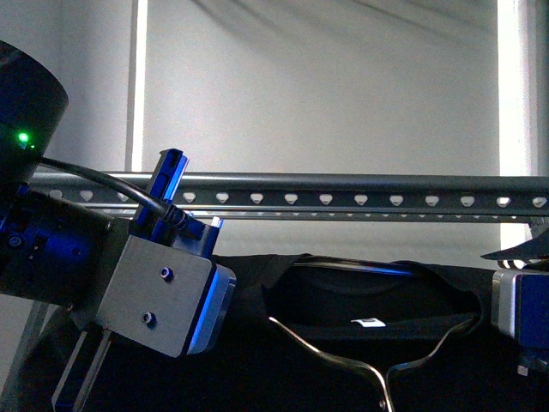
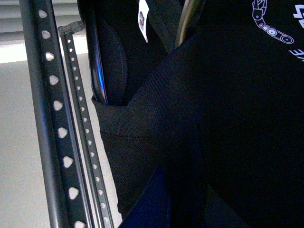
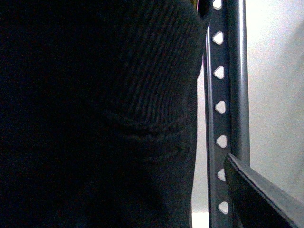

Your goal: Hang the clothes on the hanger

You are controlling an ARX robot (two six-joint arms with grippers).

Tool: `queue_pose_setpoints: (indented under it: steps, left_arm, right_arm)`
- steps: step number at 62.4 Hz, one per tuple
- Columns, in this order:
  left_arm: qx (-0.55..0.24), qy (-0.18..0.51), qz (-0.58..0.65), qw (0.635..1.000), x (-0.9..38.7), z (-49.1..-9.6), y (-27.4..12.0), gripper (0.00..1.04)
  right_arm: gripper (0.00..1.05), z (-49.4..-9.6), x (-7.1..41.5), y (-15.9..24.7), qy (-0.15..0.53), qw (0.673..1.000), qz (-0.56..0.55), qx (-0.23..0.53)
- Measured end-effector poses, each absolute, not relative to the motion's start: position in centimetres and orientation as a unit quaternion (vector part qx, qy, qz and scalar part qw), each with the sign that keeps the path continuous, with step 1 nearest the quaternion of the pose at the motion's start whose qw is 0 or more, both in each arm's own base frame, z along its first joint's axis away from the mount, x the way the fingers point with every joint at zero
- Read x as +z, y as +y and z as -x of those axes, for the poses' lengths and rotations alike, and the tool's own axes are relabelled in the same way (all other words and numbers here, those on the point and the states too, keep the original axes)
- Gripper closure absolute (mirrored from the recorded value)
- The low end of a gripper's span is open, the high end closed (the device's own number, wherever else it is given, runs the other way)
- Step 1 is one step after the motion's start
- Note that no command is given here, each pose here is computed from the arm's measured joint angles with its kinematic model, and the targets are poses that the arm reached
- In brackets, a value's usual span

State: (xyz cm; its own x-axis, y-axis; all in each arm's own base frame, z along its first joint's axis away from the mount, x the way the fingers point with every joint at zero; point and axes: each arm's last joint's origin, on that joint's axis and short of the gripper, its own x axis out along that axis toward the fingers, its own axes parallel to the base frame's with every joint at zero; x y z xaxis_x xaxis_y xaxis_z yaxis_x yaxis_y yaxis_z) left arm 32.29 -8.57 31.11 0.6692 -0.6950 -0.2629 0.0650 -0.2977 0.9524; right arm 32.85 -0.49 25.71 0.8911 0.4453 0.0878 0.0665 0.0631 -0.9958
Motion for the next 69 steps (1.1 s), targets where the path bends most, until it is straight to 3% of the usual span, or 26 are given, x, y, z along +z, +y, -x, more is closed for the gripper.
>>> queue_pose_setpoints:
  steps: [17, 22, 30, 40, 44, 46, 49, 54, 56, 59, 64, 69]
  left_arm:
    - [-0.344, -0.217, -0.728, 0.552, 31.1, -32.3, -8.6, 1.00]
    - [-0.344, -0.221, -0.727, 0.551, 31.2, -32.3, -8.6, 0.89]
    - [-0.343, -0.225, -0.727, 0.551, 31.4, -32.3, -8.6, 0.73]
    - [-0.342, -0.228, -0.727, 0.550, 31.6, -32.3, -8.6, 0.41]
    - [-0.340, -0.227, -0.726, 0.553, 31.6, -32.3, -8.6, 0.33]
    - [-0.325, -0.211, -0.713, 0.584, 31.7, -32.4, -8.7, 0.28]
    - [-0.288, -0.178, -0.663, 0.668, 31.9, -32.5, -8.7, 0.19]
    - [-0.283, -0.155, -0.566, 0.759, 32.4, -32.5, -8.7, 0.10]
    - [-0.297, -0.134, -0.473, 0.819, 32.8, -32.3, -8.6, 0.05]
    - [-0.316, -0.098, -0.332, 0.884, 33.2, -32.0, -8.5, 0.07]
    - [-0.324, -0.057, -0.163, 0.930, 33.7, -31.7, -8.4, 0.07]
    - [-0.303, -0.050, -0.072, 0.949, 34.2, -31.8, -8.1, 0.07]
  right_arm:
    - [0.92, -31.1, 25.8, -0.3, -0.202, 0.721, 0.646, 0.150]
    - [0.99, -30.5, 25.9, -0.3, -0.205, 0.727, 0.636, 0.157]
    - [1.00, -29.7, 25.8, -0.5, -0.199, 0.742, 0.619, 0.165]
    - [1.00, -28.0, 25.5, -2.0, -0.158, 0.795, 0.551, 0.199]
    - [1.00, -27.6, 25.2, -2.5, -0.147, 0.806, 0.535, 0.208]
    - [1.00, -27.2, 25.0, -2.8, -0.138, 0.814, 0.520, 0.218]
    - [1.00, -26.8, 24.7, -3.5, -0.118, 0.827, 0.499, 0.230]
    - [1.00, -26.6, 24.1, -4.3, -0.093, 0.841, 0.474, 0.244]
    - [1.00, -26.4, 23.6, -5.0, -0.069, 0.851, 0.452, 0.257]
    - [1.00, -26.1, 22.7, -6.2, -0.026, 0.867, 0.417, 0.270]
    - [1.00, -25.7, 21.5, -7.7, 0.033, 0.887, 0.366, 0.280]
    - [1.00, -25.4, 21.2, -8.5, 0.053, 0.900, 0.326, 0.285]
